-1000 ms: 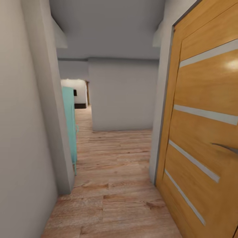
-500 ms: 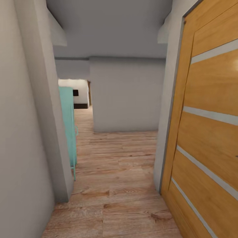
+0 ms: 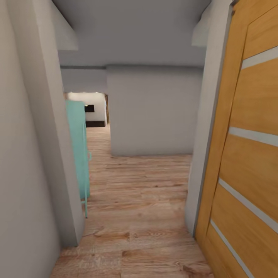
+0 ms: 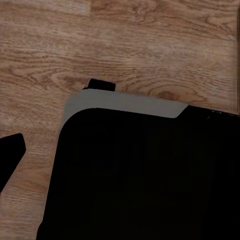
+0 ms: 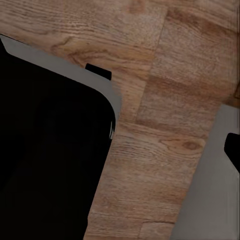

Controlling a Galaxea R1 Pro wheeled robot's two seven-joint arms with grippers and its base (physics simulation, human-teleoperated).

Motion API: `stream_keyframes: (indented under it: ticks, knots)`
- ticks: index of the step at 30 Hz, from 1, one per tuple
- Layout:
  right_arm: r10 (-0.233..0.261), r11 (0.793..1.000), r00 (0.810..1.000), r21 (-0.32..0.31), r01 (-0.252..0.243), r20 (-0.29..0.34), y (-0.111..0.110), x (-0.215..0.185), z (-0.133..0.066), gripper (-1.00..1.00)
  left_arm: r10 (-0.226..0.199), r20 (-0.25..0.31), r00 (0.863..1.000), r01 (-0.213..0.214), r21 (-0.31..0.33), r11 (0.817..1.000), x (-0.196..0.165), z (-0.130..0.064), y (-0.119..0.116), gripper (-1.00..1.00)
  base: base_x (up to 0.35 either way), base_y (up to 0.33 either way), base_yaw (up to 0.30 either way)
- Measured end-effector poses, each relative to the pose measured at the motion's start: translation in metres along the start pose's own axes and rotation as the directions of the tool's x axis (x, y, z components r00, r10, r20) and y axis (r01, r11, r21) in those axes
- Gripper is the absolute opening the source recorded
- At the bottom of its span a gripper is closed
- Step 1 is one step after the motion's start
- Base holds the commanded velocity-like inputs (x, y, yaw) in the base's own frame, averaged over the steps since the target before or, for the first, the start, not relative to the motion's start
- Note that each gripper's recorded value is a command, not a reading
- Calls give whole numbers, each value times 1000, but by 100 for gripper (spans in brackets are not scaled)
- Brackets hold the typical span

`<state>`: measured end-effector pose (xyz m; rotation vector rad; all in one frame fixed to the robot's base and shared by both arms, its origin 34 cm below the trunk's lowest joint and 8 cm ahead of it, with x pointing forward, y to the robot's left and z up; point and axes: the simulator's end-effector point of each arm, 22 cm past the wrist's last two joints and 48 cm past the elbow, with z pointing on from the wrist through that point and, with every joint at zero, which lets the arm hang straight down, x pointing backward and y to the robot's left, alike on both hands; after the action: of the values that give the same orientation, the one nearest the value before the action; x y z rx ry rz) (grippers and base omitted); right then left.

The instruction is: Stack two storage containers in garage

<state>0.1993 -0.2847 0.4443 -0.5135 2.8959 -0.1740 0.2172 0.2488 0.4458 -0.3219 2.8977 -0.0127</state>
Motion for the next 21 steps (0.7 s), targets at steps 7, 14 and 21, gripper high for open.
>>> stream_keyframes:
  ticks: [7, 14, 21]
  knots:
    - [0, 1000, 1000, 4, 0, -1, -4, 1, 0, 100, 0, 1, 1000, 0, 0, 1000, -1, 0, 0, 100, 324, 0, 0]
    - [-2, 1000, 1000, 4, 2, -10, -4, 4, 0, 100, 0, 2, 1000, 0, -1, 1000, -1, 0, 0, 100, 324, 0, 0]
    - [0, 1000, 1000, 5, 0, -5, -4, 2, 0, 100, 0, 1, 1000, 0, -1, 1000, 0, 0, 0, 100, 324, 0, 0]
